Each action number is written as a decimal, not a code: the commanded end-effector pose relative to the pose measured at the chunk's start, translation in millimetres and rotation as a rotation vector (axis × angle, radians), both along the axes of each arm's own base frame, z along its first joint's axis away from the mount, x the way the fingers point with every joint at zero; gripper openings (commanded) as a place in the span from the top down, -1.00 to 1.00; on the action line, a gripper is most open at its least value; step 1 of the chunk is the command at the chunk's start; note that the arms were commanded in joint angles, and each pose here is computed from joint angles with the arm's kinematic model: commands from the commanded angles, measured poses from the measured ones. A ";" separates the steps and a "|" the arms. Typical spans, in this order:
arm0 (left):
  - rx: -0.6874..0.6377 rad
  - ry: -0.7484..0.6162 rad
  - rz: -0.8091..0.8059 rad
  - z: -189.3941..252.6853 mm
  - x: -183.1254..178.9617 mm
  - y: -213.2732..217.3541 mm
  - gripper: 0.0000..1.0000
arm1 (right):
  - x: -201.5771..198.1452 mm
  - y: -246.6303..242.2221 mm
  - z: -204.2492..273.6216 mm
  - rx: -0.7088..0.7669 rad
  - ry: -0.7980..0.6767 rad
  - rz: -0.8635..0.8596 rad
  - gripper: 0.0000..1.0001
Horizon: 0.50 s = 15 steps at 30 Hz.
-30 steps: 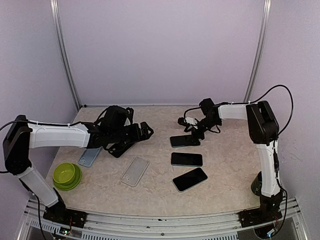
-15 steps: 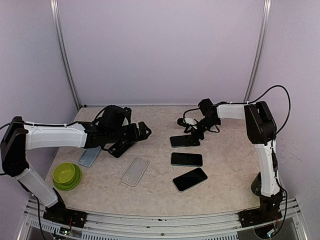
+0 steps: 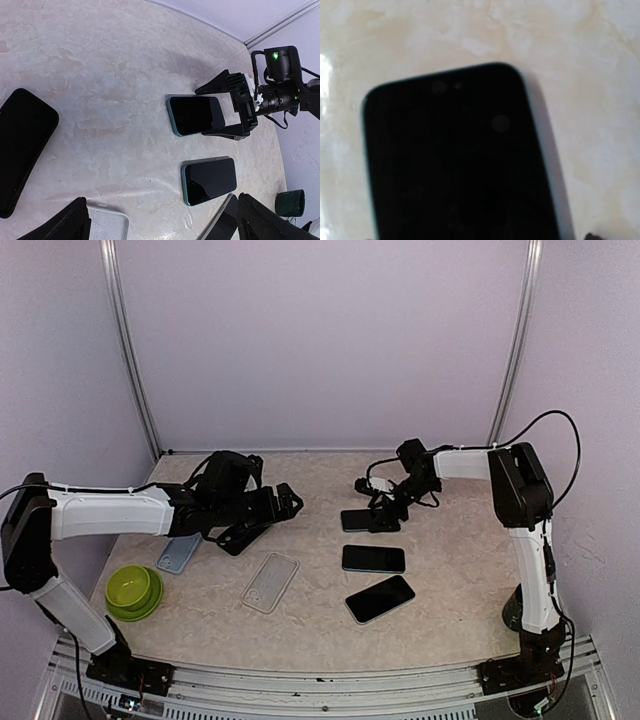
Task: Put the phone into the phone case
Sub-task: Pick up the phone at the center of the board.
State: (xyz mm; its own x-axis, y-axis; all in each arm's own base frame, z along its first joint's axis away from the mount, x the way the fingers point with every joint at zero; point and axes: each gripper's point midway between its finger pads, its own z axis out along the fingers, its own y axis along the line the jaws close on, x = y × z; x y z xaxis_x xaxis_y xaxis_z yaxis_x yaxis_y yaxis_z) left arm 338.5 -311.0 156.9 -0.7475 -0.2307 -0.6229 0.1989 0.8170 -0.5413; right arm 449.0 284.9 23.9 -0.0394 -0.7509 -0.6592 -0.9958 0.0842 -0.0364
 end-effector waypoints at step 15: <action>-0.005 0.020 -0.016 -11.0 -4.7 -4.1 -0.98 | -14.5 -3.4 -26.2 -0.052 0.099 -0.024 0.15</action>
State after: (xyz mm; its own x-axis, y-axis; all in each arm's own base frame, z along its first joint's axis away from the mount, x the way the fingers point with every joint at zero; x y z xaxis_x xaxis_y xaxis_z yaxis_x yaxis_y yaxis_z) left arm 338.3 -311.3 154.7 -0.7508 -0.2315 -0.6186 0.1954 0.8168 -0.5428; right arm 447.1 285.4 24.2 -0.0532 -0.7486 -0.6609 -0.9960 0.0874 -0.0188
